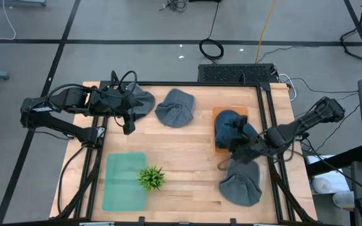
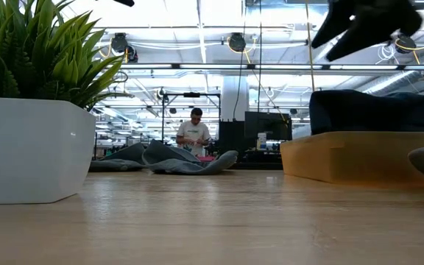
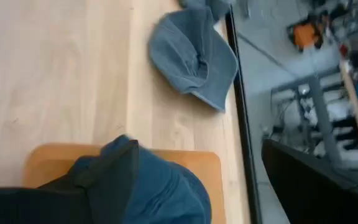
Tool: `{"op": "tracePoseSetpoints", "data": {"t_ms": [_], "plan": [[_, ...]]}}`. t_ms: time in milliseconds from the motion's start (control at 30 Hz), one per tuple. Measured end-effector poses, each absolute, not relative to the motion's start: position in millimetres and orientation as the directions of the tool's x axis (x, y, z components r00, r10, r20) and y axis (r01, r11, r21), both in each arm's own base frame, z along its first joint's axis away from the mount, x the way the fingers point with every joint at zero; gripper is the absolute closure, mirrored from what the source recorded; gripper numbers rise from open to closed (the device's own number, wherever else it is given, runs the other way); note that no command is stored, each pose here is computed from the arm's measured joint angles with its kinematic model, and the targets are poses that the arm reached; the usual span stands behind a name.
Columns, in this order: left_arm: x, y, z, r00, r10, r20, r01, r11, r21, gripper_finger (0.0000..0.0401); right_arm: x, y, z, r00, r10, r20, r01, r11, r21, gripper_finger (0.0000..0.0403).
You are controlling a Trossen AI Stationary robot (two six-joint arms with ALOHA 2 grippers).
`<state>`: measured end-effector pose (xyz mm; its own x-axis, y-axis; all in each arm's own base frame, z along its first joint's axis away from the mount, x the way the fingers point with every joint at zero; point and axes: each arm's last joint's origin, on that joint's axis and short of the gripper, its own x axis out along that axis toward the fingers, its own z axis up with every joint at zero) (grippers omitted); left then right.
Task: Pick & Place hat
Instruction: Put the blue cap into the orange bin
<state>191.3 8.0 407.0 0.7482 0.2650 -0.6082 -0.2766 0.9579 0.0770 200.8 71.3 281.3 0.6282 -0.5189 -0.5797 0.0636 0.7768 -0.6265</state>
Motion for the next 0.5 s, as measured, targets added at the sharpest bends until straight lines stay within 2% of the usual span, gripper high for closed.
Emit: {"op": "tracePoseSetpoints", "data": {"t_ms": [267,400,500], "plan": [[191,8,407,0.749,0.266,-0.607,-0.284,0.956,0.069,0.0187,213,33,277,0.536,-0.587,-0.607,0.120,0.764,-0.634,0.0093],[191,8,407,0.748,0.266,-0.608,-0.287,0.956,0.065,0.0187,214,28,255,0.537,-0.480,-0.694,0.009,0.826,-0.564,0.0100],[191,8,406,0.743,0.266,-0.614,-0.286,0.956,0.067,0.0187,214,27,233,0.555,-0.453,-0.698,-0.034,0.826,-0.563,0.0100]]}}
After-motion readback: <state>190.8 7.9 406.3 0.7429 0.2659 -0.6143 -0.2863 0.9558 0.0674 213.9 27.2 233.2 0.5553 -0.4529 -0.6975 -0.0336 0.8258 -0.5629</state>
